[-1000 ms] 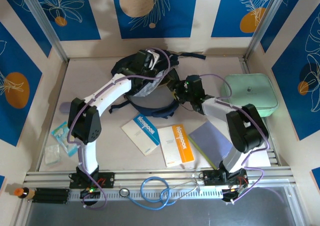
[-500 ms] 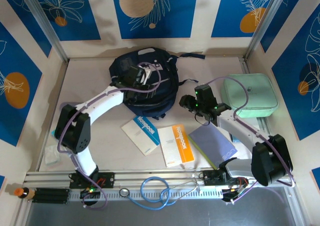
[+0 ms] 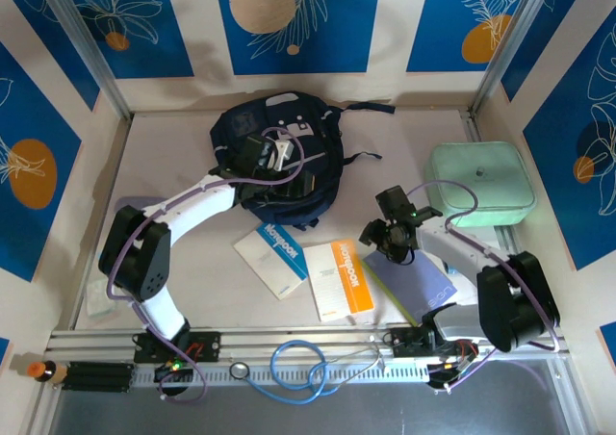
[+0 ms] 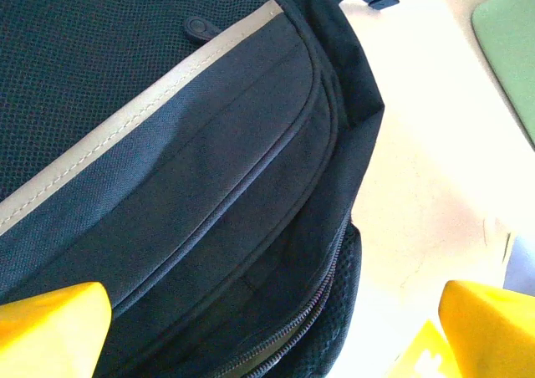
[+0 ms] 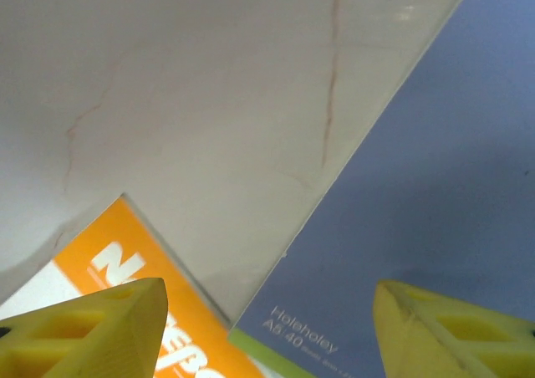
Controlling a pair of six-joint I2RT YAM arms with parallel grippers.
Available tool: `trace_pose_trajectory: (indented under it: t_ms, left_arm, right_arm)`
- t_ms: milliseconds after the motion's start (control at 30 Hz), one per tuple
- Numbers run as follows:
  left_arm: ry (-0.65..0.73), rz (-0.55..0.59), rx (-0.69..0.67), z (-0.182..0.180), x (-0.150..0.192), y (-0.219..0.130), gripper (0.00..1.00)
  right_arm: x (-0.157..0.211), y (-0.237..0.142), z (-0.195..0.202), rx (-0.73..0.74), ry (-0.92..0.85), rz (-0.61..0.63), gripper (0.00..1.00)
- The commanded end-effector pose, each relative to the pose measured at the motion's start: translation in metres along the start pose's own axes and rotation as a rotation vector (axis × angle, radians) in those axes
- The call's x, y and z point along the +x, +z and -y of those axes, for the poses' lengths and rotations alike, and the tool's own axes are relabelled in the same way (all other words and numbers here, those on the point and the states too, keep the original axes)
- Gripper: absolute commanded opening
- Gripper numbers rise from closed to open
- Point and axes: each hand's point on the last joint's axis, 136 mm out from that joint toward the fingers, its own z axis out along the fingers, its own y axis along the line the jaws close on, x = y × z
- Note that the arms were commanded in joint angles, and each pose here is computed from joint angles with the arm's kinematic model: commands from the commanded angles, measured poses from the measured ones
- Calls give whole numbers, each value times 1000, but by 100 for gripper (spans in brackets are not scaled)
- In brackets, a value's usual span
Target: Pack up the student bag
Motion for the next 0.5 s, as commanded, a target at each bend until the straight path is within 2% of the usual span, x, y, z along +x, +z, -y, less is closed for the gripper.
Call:
trace_pose_trajectory:
  t_ms: [0, 200, 467]
  left_arm:
    - [1, 32, 53, 16, -15, -3, 100]
    - [-11, 28, 63, 19, -15, -1, 100]
    - [-66, 15, 160, 43, -20, 4, 100]
  right_arm:
    - [0, 11, 2, -12, 70, -32, 66]
    - [-27, 29, 3, -15, 143, -16, 65]
    - [-117, 45, -38, -77, 263, 61, 62]
